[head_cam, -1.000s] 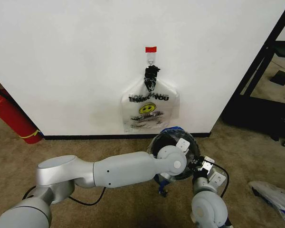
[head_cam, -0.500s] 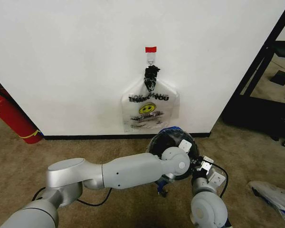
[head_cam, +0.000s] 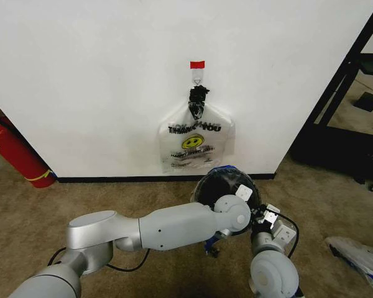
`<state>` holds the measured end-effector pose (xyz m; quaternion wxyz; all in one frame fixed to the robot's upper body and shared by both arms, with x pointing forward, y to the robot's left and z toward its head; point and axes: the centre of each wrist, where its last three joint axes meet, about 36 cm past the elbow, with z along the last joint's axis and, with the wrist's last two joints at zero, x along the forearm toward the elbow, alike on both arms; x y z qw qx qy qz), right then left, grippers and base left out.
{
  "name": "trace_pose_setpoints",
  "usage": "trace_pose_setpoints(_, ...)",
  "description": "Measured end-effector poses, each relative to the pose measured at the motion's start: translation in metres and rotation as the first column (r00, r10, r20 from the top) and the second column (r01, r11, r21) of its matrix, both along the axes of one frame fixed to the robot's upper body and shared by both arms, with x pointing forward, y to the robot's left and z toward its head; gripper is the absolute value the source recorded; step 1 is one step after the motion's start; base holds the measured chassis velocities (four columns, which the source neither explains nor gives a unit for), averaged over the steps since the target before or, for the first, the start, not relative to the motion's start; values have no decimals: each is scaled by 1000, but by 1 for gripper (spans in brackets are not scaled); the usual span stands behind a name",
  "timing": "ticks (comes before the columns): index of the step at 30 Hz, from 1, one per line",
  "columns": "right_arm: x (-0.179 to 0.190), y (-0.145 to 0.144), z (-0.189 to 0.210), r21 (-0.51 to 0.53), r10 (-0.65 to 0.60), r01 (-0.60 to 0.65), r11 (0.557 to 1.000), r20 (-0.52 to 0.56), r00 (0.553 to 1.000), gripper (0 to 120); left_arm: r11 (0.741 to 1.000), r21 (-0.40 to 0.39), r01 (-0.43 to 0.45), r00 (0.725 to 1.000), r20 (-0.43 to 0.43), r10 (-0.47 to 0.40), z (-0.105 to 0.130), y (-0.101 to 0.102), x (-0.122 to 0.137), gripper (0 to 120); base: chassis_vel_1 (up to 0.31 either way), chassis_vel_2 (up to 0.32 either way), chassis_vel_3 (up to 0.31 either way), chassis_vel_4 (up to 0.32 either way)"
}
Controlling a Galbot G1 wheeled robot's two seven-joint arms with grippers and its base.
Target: Pick up the garbage bag from the wall and place it over the trash bin.
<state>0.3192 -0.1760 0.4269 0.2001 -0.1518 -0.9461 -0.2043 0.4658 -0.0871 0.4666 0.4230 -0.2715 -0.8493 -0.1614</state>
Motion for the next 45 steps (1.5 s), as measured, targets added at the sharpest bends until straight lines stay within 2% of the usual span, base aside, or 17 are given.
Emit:
trace_pose_setpoints(3,1,-1,-1,-2,-2,2,1000,-1,1000,0,1000,-24,7,1000,3,-7,13,5,-2,0,0,0,0,0)
trace_pose_setpoints(6,1,0,-1,-1,-1,1,1000,-1,1000,0,999,-36,5,1000,1,-5,15,3,-3,0,0,0,0,0)
trace_pose_setpoints(13,-1,2,3,5,3,-3,1000,4,1000,0,998,-55,-10,1000,7,10,-6,-15,1,0,0,0,0,0)
trace_pose_setpoints(19,-2,0,3,2,-1,1,1000,4,1000,0,998,-57,-14,1000,14,15,-8,-19,4,0,0,0,0,0)
trace_pose_setpoints(22,-2,1,4,5,2,-2,1000,6,1000,0,998,-57,-15,1000,21,16,-6,-16,6,0,0,0,0,0)
trace_pose_setpoints(28,-2,0,4,8,4,-5,1000,7,1000,0,999,-25,-32,997,63,33,3,10,15,0,0,0,0,0)
trace_pose_setpoints(31,-1,0,4,9,4,-4,1000,8,1000,0,999,-18,-33,997,66,34,4,14,15,0,0,0,0,0)
trace_pose_setpoints(36,-1,1,6,14,4,-4,1000,12,1000,0,999,7,-44,997,65,43,-7,14,17,0,0,0,0,0)
trace_pose_setpoints(42,-3,1,8,21,3,-4,1000,11,1000,0,998,24,-52,996,78,50,-26,-2,21,0,0,0,0,0)
trace_pose_setpoints(45,-4,1,9,22,3,-4,1000,13,1000,0,998,31,-57,995,87,54,-30,-4,24,0,0,0,0,0)
